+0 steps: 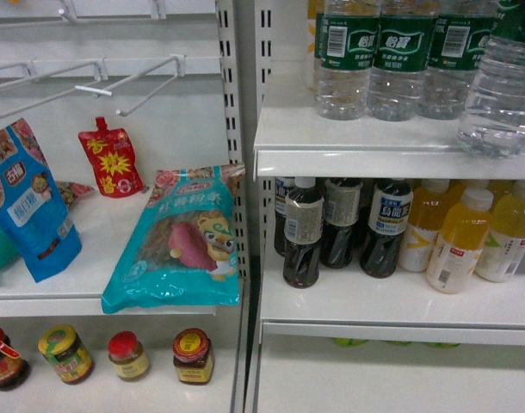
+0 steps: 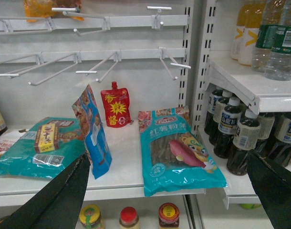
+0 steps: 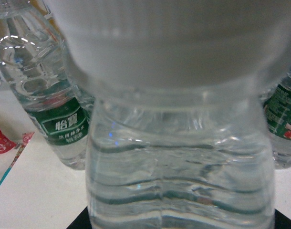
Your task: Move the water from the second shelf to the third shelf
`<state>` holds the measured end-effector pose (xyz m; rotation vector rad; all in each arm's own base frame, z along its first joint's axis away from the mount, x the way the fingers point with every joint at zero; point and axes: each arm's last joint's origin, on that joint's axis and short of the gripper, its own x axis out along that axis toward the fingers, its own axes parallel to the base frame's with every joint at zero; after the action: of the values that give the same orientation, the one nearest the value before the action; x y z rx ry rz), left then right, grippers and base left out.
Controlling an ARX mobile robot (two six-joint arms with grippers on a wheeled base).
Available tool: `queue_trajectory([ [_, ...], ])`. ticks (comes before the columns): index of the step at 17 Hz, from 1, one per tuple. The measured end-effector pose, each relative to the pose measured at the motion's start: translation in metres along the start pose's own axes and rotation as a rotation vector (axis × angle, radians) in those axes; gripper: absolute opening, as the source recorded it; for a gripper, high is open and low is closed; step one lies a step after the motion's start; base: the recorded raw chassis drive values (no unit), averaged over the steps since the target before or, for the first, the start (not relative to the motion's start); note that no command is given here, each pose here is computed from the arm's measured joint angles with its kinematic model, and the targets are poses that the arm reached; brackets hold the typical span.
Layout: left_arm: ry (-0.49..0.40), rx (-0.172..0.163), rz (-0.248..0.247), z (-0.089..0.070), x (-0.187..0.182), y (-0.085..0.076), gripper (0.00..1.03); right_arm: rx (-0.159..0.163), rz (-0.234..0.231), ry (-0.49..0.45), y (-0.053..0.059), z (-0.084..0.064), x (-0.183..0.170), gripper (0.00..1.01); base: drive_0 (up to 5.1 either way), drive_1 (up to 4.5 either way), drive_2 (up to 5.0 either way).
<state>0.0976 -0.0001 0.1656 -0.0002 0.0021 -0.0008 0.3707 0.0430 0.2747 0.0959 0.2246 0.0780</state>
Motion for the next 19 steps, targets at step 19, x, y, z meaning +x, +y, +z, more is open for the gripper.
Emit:
queue_trajectory([
  [19,0.000,0.000,0.000,0.000,0.000,0.000,0.98,0.055,-0.116,0.045,0.002,0.019,0.073,0.42,0.0,0.00,0.0],
])
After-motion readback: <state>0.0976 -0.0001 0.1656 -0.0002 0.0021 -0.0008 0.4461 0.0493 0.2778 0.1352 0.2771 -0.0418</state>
